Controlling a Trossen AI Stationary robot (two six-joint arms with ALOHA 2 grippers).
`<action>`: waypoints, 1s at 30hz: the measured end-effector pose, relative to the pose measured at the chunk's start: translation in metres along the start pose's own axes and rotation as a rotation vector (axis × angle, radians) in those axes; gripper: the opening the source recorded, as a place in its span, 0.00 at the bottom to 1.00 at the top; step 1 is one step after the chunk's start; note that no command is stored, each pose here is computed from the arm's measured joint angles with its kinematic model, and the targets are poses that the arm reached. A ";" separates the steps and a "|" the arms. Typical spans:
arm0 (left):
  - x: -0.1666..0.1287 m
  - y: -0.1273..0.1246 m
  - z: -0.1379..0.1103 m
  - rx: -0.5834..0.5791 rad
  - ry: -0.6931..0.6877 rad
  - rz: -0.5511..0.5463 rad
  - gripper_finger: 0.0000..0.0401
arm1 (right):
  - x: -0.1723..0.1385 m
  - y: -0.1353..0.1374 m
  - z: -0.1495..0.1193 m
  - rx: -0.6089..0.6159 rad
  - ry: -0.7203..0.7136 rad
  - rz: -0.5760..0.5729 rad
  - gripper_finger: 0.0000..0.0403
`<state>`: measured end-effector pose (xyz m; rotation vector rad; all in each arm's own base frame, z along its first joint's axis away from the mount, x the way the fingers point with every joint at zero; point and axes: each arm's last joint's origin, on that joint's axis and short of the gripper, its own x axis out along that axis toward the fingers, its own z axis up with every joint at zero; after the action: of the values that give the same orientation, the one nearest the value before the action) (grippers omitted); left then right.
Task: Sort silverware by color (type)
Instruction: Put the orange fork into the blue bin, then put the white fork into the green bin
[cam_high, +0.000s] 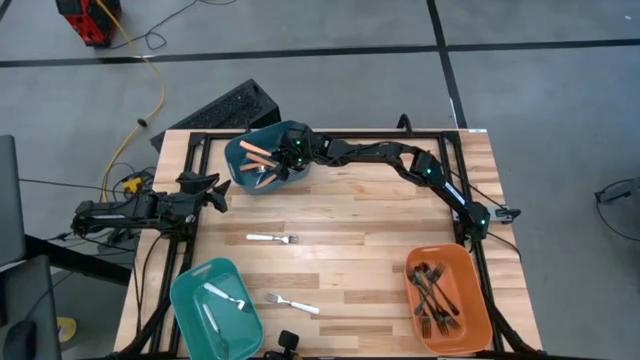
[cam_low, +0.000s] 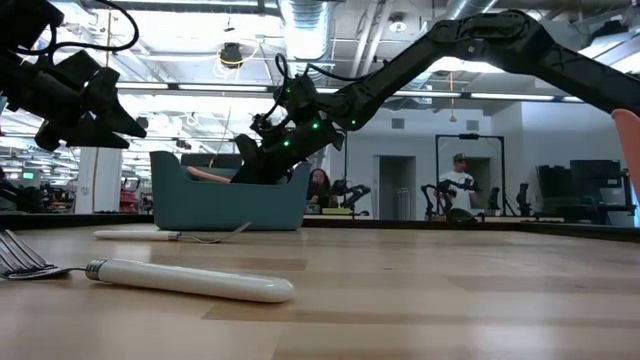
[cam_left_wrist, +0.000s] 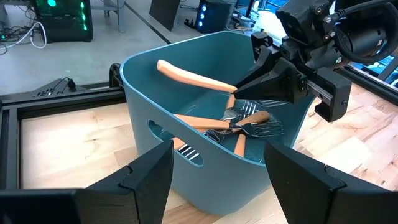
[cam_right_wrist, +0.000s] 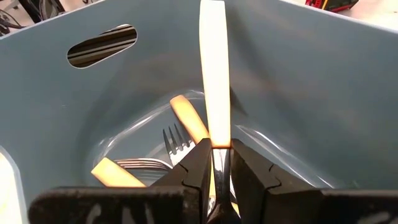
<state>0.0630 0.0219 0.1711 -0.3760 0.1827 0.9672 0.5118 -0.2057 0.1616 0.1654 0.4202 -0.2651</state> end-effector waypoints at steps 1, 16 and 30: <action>0.000 0.000 0.000 0.000 0.000 0.000 0.59 | 0.000 0.000 0.000 0.000 0.000 0.000 0.20; 0.000 0.000 0.000 0.000 0.000 0.000 0.59 | 0.000 0.000 0.001 -0.004 -0.005 0.000 0.21; 0.000 0.000 0.000 0.000 0.000 0.000 0.59 | 0.000 0.003 0.000 -0.003 0.002 0.005 0.40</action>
<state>0.0630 0.0219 0.1711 -0.3763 0.1825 0.9672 0.5128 -0.2028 0.1618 0.1636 0.4222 -0.2598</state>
